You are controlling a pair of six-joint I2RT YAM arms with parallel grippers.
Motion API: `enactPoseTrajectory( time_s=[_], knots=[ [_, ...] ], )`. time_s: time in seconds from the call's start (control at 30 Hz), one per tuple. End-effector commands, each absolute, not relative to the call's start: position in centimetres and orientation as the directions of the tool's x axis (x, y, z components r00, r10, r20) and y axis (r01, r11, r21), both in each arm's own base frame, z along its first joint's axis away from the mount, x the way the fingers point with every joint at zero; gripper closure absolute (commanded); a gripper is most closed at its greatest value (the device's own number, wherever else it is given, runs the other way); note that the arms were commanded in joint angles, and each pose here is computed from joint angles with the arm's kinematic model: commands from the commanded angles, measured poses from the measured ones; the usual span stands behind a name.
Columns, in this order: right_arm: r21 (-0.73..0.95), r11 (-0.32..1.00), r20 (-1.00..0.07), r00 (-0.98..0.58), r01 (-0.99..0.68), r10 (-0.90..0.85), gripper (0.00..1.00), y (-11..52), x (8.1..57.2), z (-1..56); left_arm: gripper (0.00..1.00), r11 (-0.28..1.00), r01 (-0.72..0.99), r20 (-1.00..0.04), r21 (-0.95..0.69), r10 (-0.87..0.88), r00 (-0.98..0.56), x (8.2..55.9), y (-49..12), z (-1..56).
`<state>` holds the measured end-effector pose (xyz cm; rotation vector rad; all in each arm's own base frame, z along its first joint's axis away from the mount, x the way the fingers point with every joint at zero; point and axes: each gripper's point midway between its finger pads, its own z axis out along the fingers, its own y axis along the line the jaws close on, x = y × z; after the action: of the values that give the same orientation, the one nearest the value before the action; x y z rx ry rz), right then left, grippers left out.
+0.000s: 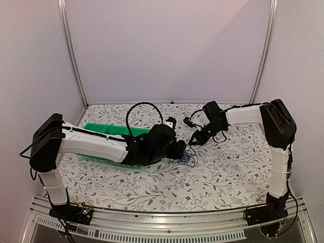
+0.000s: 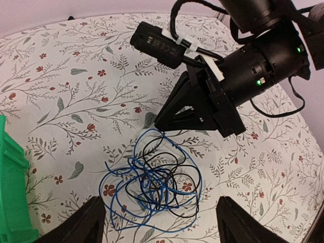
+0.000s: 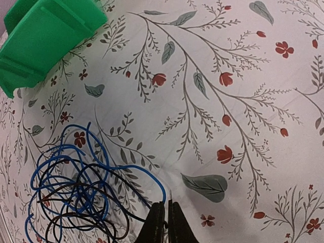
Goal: Untangle the cables
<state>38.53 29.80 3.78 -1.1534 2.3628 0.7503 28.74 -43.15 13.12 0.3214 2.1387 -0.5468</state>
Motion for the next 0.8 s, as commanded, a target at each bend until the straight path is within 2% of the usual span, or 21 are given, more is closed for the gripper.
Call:
enactPoseTrajectory(
  time_s=[0.0,0.07,0.23,0.33,0.5,0.77],
  knots=[
    [0.33,0.506,-0.556,-0.597,-0.797,-0.578,0.97,29.6,38.2,3.6,0.23,0.859,0.432,-0.82,-0.273,0.028,-0.572,28.1,-43.4,14.0],
    [0.341,0.501,-0.557,-0.6,-0.796,-0.574,1.0,29.6,38.0,4.0,0.23,0.859,0.434,-0.819,-0.271,0.031,-0.573,28.1,-43.6,13.8],
    [0.315,0.5,-0.589,-0.579,-0.807,-0.563,1.0,29.3,37.8,6.7,0.22,0.865,0.431,-0.831,-0.258,0.029,-0.555,29.0,-44.3,13.9],
    [0.275,0.484,-0.648,-0.532,-0.831,-0.544,1.0,29.2,37.5,10.8,0.2,0.867,0.429,-0.84,-0.255,0.021,-0.542,29.8,-45.2,14.2],
    [0.247,0.422,-0.737,-0.452,-0.872,-0.503,1.0,29.3,35.6,17.8,0.2,0.779,0.494,-0.838,-0.386,-0.073,-0.54,30.2,-47.2,15.9],
    [0.289,0.319,-0.793,-0.413,-0.902,-0.448,1.0,29.6,32.4,25.3,0.22,0.737,0.526,-0.871,-0.426,-0.175,-0.46,33.0,-49.1,17.4]
  ],
)
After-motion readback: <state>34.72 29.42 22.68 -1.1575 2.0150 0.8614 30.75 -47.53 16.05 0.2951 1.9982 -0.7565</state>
